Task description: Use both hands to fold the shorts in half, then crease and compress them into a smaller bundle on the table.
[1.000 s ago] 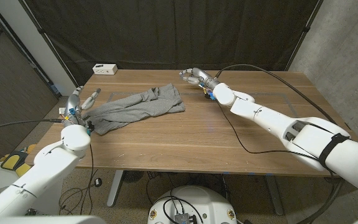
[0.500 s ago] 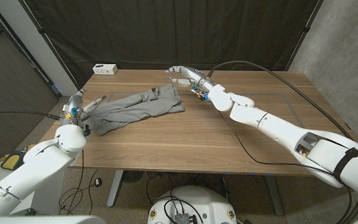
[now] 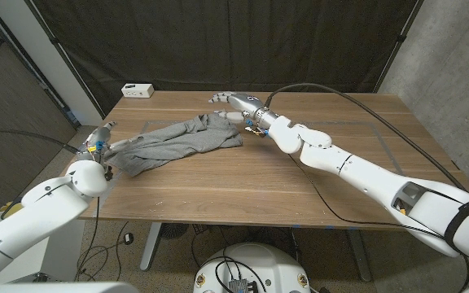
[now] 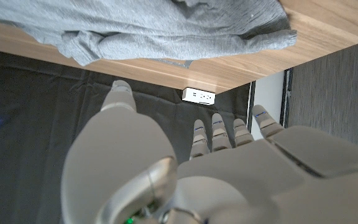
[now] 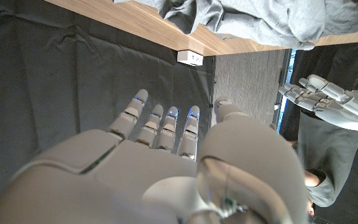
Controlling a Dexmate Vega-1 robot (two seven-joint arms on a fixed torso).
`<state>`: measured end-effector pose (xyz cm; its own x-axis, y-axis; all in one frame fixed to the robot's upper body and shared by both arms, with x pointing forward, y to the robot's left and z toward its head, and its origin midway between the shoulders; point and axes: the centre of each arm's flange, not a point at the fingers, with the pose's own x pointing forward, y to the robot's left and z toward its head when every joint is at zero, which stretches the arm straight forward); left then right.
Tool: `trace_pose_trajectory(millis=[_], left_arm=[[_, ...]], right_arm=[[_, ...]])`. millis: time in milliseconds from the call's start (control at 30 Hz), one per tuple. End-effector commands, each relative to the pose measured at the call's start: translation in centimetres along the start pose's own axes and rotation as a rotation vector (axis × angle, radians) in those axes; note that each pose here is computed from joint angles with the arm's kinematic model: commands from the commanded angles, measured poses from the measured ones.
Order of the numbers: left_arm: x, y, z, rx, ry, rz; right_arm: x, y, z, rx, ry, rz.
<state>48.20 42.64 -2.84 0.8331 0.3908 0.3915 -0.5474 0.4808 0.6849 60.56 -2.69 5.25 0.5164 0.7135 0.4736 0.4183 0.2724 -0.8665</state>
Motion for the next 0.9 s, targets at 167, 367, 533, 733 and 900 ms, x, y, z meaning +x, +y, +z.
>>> trace_pose_trajectory(millis=[167,367,533,733,900], left_arm=[[-0.2,-0.2,0.6,0.16,0.03,-0.064],[-0.1,-0.7,1.2,0.228,0.051,-0.058],[0.1,-1.2,1.6,0.264,0.056,-0.056],[0.5,-1.9,2.0,0.283,0.055,-0.066],[0.8,-2.4,2.4,0.312,0.058,-0.092]], right_arm=[[-0.8,1.9,1.7,-0.069,-0.021,0.046],[-1.1,2.8,2.0,-0.077,-0.034,0.075],[-1.0,3.4,2.2,-0.078,-0.041,0.098],[-0.7,4.4,2.4,-0.076,-0.038,0.139],[-0.1,5.2,2.4,-0.083,-0.036,0.184]])
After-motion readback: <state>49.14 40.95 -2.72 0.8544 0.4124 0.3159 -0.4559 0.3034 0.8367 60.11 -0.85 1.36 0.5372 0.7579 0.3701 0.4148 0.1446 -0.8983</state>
